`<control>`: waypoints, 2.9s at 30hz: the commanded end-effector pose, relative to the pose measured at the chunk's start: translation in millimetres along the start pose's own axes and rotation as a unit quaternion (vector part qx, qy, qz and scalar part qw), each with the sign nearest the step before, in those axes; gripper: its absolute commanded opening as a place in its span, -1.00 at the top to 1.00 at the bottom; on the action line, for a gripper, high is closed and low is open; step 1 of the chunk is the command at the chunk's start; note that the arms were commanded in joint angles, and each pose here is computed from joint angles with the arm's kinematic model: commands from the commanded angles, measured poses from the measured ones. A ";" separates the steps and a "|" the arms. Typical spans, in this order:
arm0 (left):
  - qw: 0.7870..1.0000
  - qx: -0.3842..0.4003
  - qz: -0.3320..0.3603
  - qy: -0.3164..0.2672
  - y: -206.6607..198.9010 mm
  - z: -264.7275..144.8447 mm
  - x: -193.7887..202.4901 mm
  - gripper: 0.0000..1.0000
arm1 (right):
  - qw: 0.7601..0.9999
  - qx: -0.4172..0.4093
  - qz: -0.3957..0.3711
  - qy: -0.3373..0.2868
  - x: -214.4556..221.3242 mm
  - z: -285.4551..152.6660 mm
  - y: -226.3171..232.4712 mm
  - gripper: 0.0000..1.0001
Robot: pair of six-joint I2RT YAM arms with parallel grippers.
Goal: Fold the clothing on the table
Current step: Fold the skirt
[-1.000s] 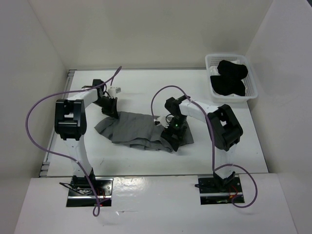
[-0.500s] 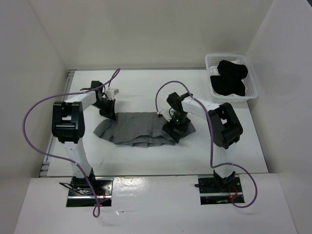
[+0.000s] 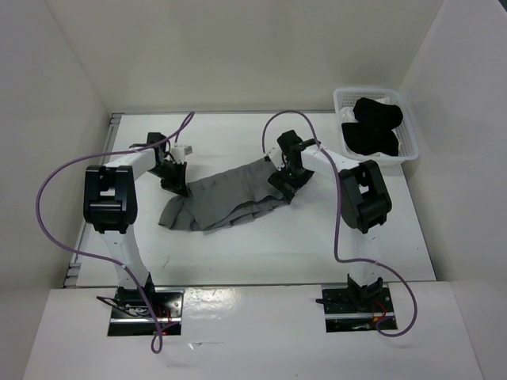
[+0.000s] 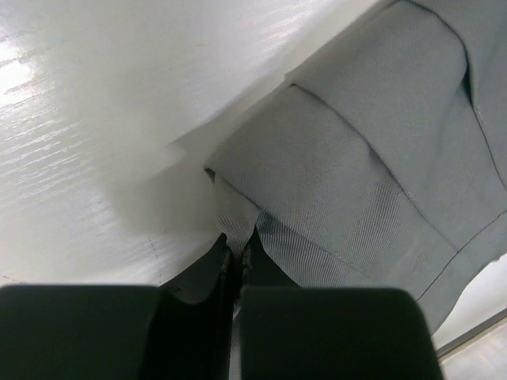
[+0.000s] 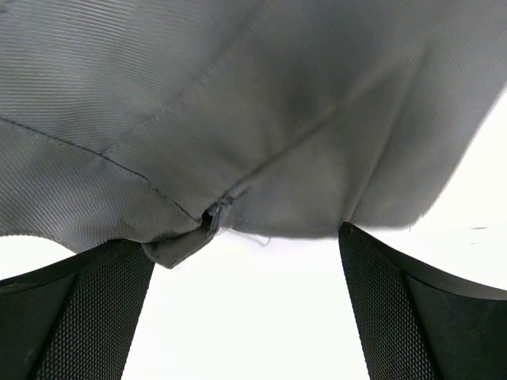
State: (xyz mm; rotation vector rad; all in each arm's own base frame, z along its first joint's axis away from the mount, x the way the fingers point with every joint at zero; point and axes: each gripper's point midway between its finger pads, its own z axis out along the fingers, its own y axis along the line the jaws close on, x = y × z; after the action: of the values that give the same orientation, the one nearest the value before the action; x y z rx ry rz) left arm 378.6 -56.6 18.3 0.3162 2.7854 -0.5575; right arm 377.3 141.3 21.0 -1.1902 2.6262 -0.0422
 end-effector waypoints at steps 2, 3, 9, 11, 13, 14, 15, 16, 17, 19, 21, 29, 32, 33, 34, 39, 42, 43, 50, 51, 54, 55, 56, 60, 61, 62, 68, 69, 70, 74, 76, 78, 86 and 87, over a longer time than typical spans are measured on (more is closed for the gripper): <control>0.999 0.018 -0.024 0.024 -3.7 1.2 14.5 1.00 | 0.995 0.071 0.037 -0.054 -36.5 8.4 -46.9 -0.94; 0.999 0.018 -0.024 0.024 -2.6 2.6 11.9 1.00 | 0.996 0.065 0.037 -0.057 -40.1 5.3 -45.9 -0.94; 0.999 0.033 -0.024 0.010 -11.5 -4.7 6.3 1.00 | 0.989 -0.009 0.066 -0.134 -56.9 -42.9 -50.6 -0.99; 0.999 0.033 -0.024 0.011 -12.6 -6.0 8.9 1.00 | 0.983 -0.040 0.082 -0.157 -53.8 -55.6 -54.7 -0.99; 0.999 0.039 -0.026 0.015 -14.4 -4.6 12.7 1.00 | 0.980 -0.061 0.106 -0.158 -37.3 -59.4 -62.0 -0.99; 0.999 0.039 -0.026 0.015 -14.4 -4.6 12.7 1.00 | 0.976 -0.087 0.107 -0.170 -37.2 -61.5 -58.8 -0.99; 0.999 0.039 -0.026 0.015 -14.4 -4.6 12.7 1.00 | 0.973 -0.095 0.110 -0.178 -35.0 -62.8 -62.9 -0.99; 0.999 0.039 -0.026 0.015 -14.4 -4.6 12.7 1.00 | 0.970 -0.114 0.134 -0.166 -20.3 -54.8 -68.6 -0.99; 0.999 0.039 -0.028 0.019 -13.6 -2.0 14.4 1.00 | 0.963 -0.146 0.144 -0.176 -19.0 -54.0 -64.8 -0.99; 0.998 0.044 -0.029 0.018 -15.1 -2.1 14.1 1.00 | 0.953 -0.180 0.162 -0.180 -11.2 -51.1 -67.0 -0.99; 0.999 0.044 -0.023 0.017 -14.7 -2.0 14.1 1.00 | 0.936 -0.224 0.189 -0.193 -5.4 -45.7 -70.5 -0.99; 0.999 0.046 -0.010 0.022 -19.2 -2.8 17.7 1.00 | 0.924 -0.266 0.203 -0.184 -5.5 -21.1 -68.6 -0.99; 0.999 0.043 -0.001 0.025 -21.5 -3.1 20.3 1.00 | 0.922 -0.273 0.203 -0.183 -9.7 -14.6 -65.8 -0.99; 0.999 0.038 -0.003 0.031 -19.5 -1.7 24.9 1.00 | 0.921 -0.276 0.202 -0.187 -11.2 -11.5 -65.9 -0.99; 0.999 0.040 0.002 0.033 -23.0 -0.4 25.1 1.00 | 0.921 -0.274 0.205 -0.189 -13.4 -13.3 -67.8 -0.99; 0.999 0.036 0.006 0.036 -25.2 -0.5 27.4 1.00 | 0.920 -0.284 0.202 -0.180 -21.7 2.3 -59.1 -0.99; 0.999 0.031 0.006 0.037 -23.4 -0.5 27.8 1.00 | 0.918 -0.292 0.197 -0.179 -30.1 9.8 -52.7 -0.99; 0.999 0.031 0.006 0.037 -23.4 -0.5 27.8 1.00 | 0.919 -0.291 0.194 -0.184 -37.0 8.1 -52.2 -0.99; 0.999 0.022 0.011 0.039 -19.8 -0.6 28.4 1.00 | 0.918 -0.302 0.185 -0.175 -50.8 25.2 -39.1 -0.96; 0.999 0.023 0.010 0.043 -19.9 0.6 32.0 1.00 | 0.919 -0.302 0.179 -0.178 -56.0 23.4 -37.1 -0.94; 0.999 0.023 0.010 0.043 -19.9 0.6 32.0 1.00 | 0.919 -0.306 0.176 -0.173 -56.6 27.0 -32.1 -0.91; 0.999 0.023 0.010 0.043 -19.9 0.6 32.0 1.00 | 0.920 -0.308 0.172 -0.172 -58.6 27.0 -28.3 -0.87; 0.999 0.023 0.010 0.043 -19.9 0.6 32.0 1.00 | 0.920 -0.308 0.172 -0.172 -58.6 27.0 -28.2 -0.87; 0.999 0.023 0.010 0.043 -19.9 0.6 32.0 1.00 | 0.918 -0.315 0.170 -0.170 -59.1 27.5 -21.5 -0.78; 0.999 0.023 0.010 0.043 -19.9 0.6 32.0 1.00 | 0.918 -0.315 0.170 -0.170 -59.1 27.5 -21.4 -0.75; 0.999 0.023 0.010 0.043 -19.9 0.6 32.0 1.00 | 0.919 -0.315 0.165 -0.171 -58.1 25.7 -20.9 -0.64; 0.999 0.023 0.010 0.043 -19.9 0.6 32.0 1.00 | 0.918 -0.321 0.165 -0.162 -54.8 28.8 -12.7 -0.23; 0.999 0.023 0.010 0.043 -19.9 0.6 32.0 1.00 | 0.920 -0.317 0.165 -0.160 -53.9 29.8 -13.6 -0.23; 0.999 0.023 0.010 0.043 -19.9 0.6 32.0 1.00 | 0.920 -0.317 0.165 -0.160 -53.9 29.8 -13.6 -0.20; 0.999 0.023 0.010 0.043 -19.9 0.6 32.0 1.00 | 0.921 -0.319 0.155 -0.162 -59.5 26.0 -6.5 -0.14; 0.999 0.022 0.011 0.039 -19.3 1.1 30.0 1.00 | 0.921 -0.321 0.151 -0.160 -61.4 25.9 -2.6 -0.04; 0.999 0.022 0.011 0.039 -19.3 1.1 30.0 1.00 | 0.923 -0.321 0.148 -0.154 -59.8 28.3 2.1 0.02; 0.999 0.022 0.011 0.039 -19.3 1.1 30.0 1.00 | 0.934 -0.289 0.148 -0.149 -59.0 23.2 -8.1 0.94; 0.999 0.022 0.011 0.039 -19.3 1.1 30.0 1.00 | 0.938 -0.275 0.149 -0.151 -60.4 21.5 -13.4 1.00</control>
State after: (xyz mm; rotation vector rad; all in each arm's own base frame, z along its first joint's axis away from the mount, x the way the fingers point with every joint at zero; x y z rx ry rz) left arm 356.9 -73.8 17.1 0.3561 2.8108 -0.6516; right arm 427.5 183.5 17.5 -0.8093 2.5515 1.0034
